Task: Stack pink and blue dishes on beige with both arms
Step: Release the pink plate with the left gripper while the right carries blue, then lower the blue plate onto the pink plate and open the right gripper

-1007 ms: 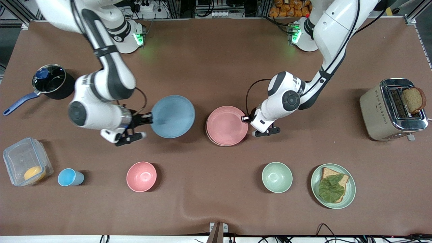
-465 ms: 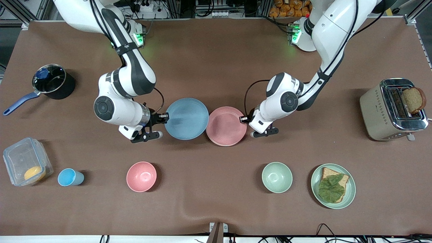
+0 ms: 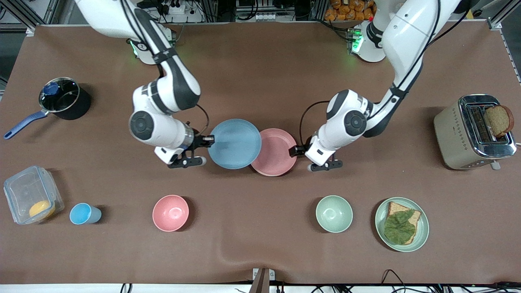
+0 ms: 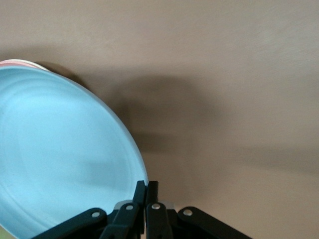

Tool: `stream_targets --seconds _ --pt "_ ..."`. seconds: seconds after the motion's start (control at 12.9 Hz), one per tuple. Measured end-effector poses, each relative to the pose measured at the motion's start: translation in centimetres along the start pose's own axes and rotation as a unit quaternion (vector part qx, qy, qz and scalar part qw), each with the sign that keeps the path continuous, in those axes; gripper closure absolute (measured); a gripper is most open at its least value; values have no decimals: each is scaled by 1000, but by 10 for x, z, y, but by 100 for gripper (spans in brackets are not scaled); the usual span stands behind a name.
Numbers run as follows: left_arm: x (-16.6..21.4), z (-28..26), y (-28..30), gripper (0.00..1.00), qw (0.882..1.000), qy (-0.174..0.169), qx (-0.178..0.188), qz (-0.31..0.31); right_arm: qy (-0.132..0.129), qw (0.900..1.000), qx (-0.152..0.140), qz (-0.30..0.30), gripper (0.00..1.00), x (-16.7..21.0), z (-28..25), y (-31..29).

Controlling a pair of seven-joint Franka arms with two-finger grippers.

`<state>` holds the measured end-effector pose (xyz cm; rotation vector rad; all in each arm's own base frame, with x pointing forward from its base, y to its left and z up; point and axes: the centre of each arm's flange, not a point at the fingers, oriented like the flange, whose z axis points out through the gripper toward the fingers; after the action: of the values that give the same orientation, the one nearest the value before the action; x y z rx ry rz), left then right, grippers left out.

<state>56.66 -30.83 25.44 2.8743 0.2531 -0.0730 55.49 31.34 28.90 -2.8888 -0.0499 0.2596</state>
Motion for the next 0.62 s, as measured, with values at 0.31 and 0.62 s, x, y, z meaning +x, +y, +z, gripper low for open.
stream_targets --seconds 0.31,0.62 --pt "41 -137 -84 0 989 52 133 24 11 1000 -4 29 97 -16 29 -49" --pt "46 -272 -150 0 979 67 190 27 17 999 1 48 97 -19 37 -90"
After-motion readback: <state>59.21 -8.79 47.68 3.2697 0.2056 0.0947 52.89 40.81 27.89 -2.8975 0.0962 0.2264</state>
